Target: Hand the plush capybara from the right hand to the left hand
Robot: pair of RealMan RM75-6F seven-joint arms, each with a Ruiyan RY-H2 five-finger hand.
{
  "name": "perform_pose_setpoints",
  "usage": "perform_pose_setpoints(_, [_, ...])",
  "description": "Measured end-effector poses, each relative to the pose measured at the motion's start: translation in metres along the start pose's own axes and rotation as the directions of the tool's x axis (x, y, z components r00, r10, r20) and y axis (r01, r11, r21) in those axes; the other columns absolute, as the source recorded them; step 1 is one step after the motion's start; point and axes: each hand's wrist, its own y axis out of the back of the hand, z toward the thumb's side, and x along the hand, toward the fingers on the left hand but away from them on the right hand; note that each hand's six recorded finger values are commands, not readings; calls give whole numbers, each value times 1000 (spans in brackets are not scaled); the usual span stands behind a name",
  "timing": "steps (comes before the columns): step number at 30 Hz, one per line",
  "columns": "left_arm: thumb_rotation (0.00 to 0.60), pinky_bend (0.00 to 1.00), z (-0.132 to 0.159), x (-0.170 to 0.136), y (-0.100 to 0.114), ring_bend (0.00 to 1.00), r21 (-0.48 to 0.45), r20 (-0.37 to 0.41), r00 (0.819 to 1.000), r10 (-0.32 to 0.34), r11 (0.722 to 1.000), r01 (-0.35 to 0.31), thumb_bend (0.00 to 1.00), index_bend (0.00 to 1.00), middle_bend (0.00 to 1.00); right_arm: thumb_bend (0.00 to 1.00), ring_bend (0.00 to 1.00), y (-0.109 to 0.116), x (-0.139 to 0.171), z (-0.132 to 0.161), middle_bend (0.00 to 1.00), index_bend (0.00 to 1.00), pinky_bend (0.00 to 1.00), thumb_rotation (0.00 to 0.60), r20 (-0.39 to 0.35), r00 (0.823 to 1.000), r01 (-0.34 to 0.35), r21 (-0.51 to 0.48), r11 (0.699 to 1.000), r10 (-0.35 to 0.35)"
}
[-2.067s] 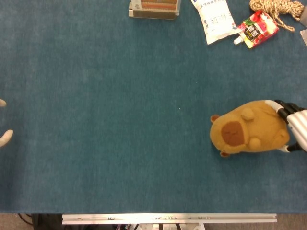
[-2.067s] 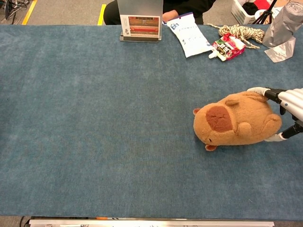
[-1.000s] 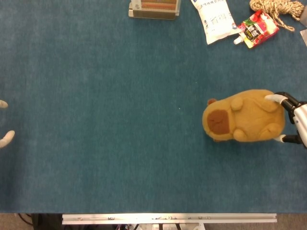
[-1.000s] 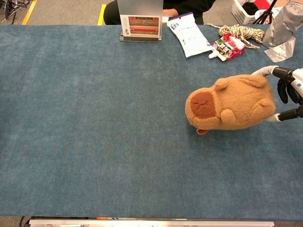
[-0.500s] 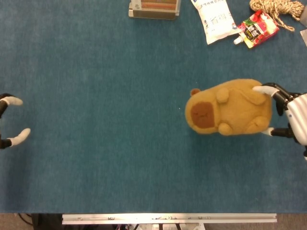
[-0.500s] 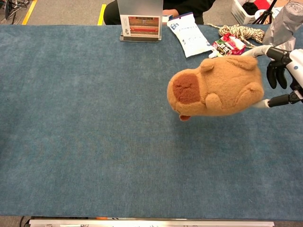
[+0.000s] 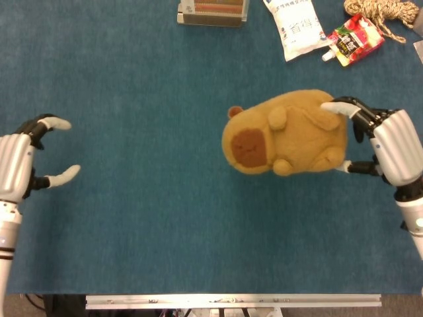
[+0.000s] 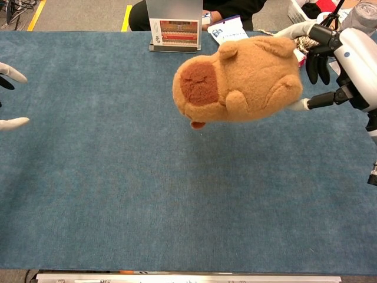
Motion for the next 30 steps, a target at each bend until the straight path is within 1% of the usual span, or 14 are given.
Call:
perform_pose_setpoints(4, [600, 479, 14, 12, -7, 314, -89, 24, 999, -30, 995, 32, 104, 297, 293, 42, 738, 1, -12, 9, 696, 701, 794, 600, -30, 999, 25, -10, 1000, -25])
perform_pose_setpoints(7, [600, 450, 23, 20, -15, 262, -154, 29, 997, -72, 985, 76, 42, 244, 240, 42, 738, 2, -18, 14, 696, 701, 794, 600, -47, 998, 42, -13, 999, -43])
perform_pose_setpoints(10, [598, 427, 30, 26, -24, 204, -235, 25, 991, -128, 963, 130, 5, 170, 167, 42, 738, 2, -23, 19, 696, 701, 794, 600, -62, 997, 52, -17, 999, -53])
perform_pose_setpoints(11, [585, 421, 33, 27, -26, 186, -264, 23, 989, -145, 953, 146, 0, 144, 145, 42, 738, 2, -25, 20, 696, 701, 794, 600, -66, 996, 53, -18, 998, -55])
perform_pose_setpoints(12, [570, 418, 35, 29, -29, 175, -308, 21, 985, -169, 937, 167, 0, 127, 131, 42, 738, 2, -26, 21, 696, 701, 794, 600, -70, 996, 55, -18, 998, -56])
perform_pose_setpoints(14, [518, 411, 39, 32, -34, 151, -379, 18, 978, -207, 904, 198, 0, 80, 85, 42, 738, 1, -27, 23, 696, 701, 794, 600, -77, 995, 55, -18, 998, -57])
perform_pose_setpoints(17, [494, 400, 46, 37, -42, 138, -499, 21, 960, -278, 830, 251, 0, 38, 21, 42, 738, -1, -28, 24, 696, 701, 794, 600, -81, 995, 54, -20, 998, -56])
perform_pose_setpoints(18, [492, 397, 49, 39, -45, 134, -542, 26, 951, -307, 795, 271, 0, 29, 12, 42, 738, -1, -28, 24, 696, 701, 794, 600, -81, 995, 54, -20, 998, -55])
perform_pose_setpoints(20, [485, 390, 54, 42, -49, 120, -598, 37, 937, -347, 743, 299, 0, 4, 0, 42, 738, -2, -28, 24, 696, 701, 794, 600, -82, 995, 53, -19, 998, -54])
perform_pose_setpoints(21, [480, 388, 58, 44, -51, 116, -630, 46, 928, -369, 711, 313, 0, 1, 0, 42, 738, -2, -28, 24, 696, 701, 794, 600, -83, 995, 52, -19, 998, -54])
perform_pose_setpoints(23, [465, 386, 64, 48, -53, 108, -669, 62, 917, -393, 665, 331, 0, 0, 0, 43, 738, -3, -28, 25, 696, 701, 794, 600, -85, 995, 51, -20, 998, -53])
perform_pose_setpoints(24, [461, 386, 68, 50, -54, 106, -691, 74, 911, -405, 638, 340, 0, 0, 0, 42, 738, -3, -28, 25, 696, 701, 794, 600, -85, 995, 51, -21, 998, -53])
perform_pose_setpoints(27, [438, 386, 79, 55, -55, 102, -730, 105, 898, -427, 581, 361, 0, 0, 0, 42, 738, -4, -28, 26, 696, 701, 794, 600, -88, 995, 50, -23, 999, -51])
perform_pose_setpoints(30, [436, 386, 90, 59, -57, 101, -745, 140, 886, -442, 542, 388, 0, 0, 0, 42, 738, -6, -29, 26, 696, 701, 794, 600, -90, 995, 50, -23, 998, -52])
